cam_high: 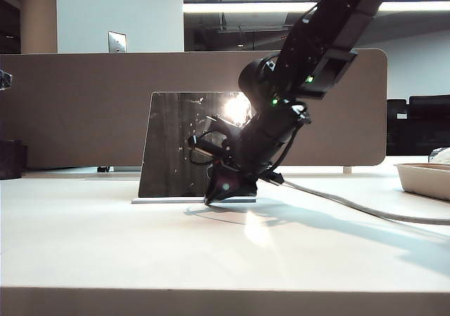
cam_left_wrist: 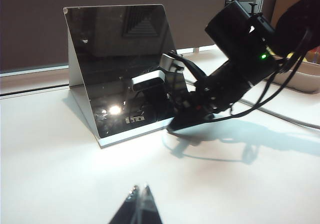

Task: Push the base of the mirror on the table to move it forward for a short distance.

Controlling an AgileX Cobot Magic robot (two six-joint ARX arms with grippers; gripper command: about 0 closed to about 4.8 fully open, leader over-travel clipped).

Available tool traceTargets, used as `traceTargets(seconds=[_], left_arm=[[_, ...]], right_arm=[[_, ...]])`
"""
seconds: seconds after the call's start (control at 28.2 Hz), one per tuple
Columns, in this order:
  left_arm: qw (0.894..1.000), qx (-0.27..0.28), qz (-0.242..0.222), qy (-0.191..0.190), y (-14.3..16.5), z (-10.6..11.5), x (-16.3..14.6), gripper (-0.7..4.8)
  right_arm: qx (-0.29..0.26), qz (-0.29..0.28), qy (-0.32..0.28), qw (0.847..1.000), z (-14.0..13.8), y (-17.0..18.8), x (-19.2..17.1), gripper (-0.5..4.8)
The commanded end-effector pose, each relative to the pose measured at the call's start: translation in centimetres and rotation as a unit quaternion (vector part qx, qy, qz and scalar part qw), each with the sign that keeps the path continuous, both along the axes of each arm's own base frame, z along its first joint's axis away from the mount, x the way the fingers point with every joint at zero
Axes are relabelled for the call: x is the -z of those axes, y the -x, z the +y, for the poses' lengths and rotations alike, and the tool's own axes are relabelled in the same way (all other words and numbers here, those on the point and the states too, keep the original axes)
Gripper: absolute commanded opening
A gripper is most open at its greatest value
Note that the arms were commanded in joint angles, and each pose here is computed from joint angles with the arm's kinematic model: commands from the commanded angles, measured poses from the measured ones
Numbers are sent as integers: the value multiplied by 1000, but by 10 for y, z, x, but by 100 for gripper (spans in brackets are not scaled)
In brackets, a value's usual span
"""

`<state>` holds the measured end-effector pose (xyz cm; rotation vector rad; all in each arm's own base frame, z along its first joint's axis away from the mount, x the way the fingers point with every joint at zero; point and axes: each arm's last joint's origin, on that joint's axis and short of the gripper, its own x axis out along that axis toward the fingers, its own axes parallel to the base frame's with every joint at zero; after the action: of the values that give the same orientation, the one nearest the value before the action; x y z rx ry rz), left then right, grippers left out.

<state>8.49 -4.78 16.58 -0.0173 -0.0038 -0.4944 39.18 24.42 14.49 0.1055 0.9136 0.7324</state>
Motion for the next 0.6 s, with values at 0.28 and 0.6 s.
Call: traceTargets(seconds=[0.28,0.6], left_arm=[[1000,-4,-6,1,-1,1,-1,-1],[992,-127,-7,-2,-12,40,-1,-1]], right_arm=[[-39,-88,-49,994,19,50,-110,-5],[40,-233,-99,966,1,122,-230,-5]])
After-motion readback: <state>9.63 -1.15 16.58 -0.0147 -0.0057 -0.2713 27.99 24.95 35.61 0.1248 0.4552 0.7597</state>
